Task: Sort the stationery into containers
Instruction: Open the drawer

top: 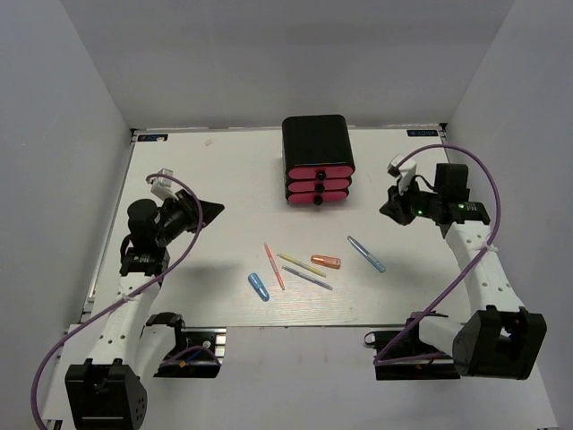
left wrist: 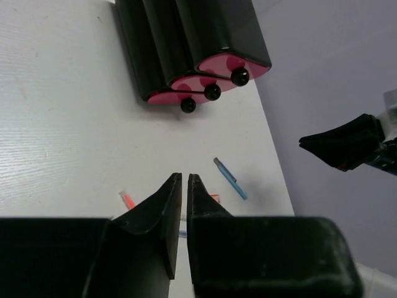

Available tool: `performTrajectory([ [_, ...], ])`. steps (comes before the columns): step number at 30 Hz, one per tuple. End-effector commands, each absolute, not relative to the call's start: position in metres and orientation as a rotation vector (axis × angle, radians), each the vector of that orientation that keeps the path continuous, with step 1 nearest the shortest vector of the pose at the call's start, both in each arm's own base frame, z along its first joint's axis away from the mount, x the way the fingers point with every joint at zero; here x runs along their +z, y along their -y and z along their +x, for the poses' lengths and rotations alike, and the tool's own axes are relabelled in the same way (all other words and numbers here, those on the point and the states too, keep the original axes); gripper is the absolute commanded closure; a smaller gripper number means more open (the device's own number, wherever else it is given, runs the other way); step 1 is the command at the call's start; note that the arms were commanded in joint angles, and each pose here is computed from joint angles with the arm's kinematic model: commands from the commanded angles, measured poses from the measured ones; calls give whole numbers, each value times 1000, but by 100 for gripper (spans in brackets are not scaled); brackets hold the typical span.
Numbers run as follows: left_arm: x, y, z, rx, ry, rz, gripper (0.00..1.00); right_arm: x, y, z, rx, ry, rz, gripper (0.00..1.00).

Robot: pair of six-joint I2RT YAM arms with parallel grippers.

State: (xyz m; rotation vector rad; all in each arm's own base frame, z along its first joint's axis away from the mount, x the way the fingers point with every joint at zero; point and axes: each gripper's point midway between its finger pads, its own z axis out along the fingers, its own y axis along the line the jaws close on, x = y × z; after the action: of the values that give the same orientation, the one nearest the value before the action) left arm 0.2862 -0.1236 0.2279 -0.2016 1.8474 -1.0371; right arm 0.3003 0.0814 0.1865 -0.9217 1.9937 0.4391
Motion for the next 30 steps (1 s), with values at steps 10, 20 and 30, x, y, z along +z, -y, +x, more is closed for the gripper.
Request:
performTrajectory([
  [10,204,133,280,-1087,-1898,-186,16,175,-183,296,879,-2069,-681,23],
  [20,193,129,276,-1065,-1936,-233,15,193,-216,377,870,-2185,-193,24],
  [30,188,129,276,-1065,-1945,-238,15,194,-249,393,938,-2183,-84,54],
])
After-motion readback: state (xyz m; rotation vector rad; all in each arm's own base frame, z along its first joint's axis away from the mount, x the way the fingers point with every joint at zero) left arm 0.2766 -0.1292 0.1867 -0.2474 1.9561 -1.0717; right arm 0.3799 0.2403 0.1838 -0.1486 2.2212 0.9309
